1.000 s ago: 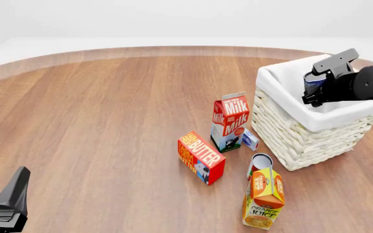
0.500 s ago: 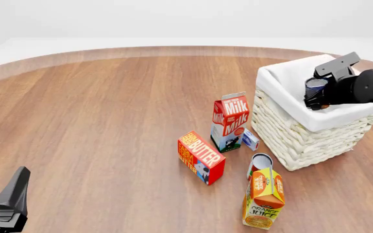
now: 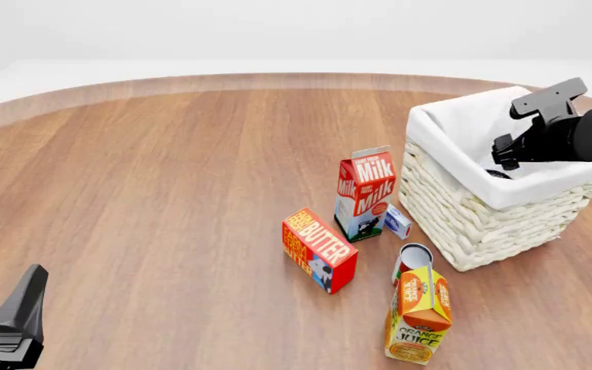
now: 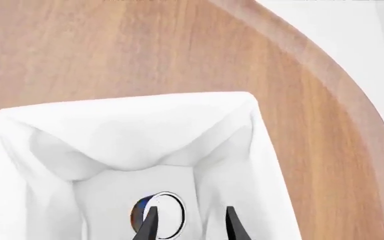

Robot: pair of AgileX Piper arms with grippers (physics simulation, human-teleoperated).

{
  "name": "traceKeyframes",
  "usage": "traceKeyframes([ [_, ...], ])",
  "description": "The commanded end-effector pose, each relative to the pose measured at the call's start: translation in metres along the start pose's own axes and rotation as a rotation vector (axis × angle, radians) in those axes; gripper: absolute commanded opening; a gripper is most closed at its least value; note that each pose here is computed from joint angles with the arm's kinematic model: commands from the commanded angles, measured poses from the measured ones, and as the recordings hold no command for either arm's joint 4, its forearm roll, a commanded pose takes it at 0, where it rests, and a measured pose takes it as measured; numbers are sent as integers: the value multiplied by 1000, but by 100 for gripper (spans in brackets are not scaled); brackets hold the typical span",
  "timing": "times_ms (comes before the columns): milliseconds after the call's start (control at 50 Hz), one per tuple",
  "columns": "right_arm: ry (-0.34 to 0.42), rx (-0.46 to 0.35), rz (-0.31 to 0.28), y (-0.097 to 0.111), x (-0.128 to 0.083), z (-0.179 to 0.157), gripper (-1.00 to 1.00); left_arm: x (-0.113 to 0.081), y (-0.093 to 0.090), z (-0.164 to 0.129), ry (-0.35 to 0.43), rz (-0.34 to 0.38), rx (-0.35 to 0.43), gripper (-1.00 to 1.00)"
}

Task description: Pick up the alphabet soup, and put it in the basket.

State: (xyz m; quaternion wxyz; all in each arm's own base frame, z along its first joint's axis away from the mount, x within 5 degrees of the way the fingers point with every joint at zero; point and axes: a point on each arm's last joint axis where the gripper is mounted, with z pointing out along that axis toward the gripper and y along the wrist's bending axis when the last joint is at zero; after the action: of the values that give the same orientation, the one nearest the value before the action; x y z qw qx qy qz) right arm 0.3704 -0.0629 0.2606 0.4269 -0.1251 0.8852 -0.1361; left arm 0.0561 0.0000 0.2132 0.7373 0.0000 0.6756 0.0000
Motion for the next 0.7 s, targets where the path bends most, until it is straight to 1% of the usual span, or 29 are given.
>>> traceKeyframes([
  [20, -20, 12, 12, -1, 0, -12, 100, 0, 0, 0, 0, 0, 0, 100],
  [220, -62, 26, 23, -1, -4, -32, 100, 0, 0, 0, 0, 0, 0, 100],
  [380, -83, 34, 31, 0, -3, -47, 100, 0, 0, 0, 0, 0, 0, 100],
  [460, -91, 50, 43, -4, -2, -53, 100, 0, 0, 0, 0, 0, 0, 100],
  [700, -115, 46, 54, 3, 1, -68, 100, 0, 0, 0, 0, 0, 0, 100],
])
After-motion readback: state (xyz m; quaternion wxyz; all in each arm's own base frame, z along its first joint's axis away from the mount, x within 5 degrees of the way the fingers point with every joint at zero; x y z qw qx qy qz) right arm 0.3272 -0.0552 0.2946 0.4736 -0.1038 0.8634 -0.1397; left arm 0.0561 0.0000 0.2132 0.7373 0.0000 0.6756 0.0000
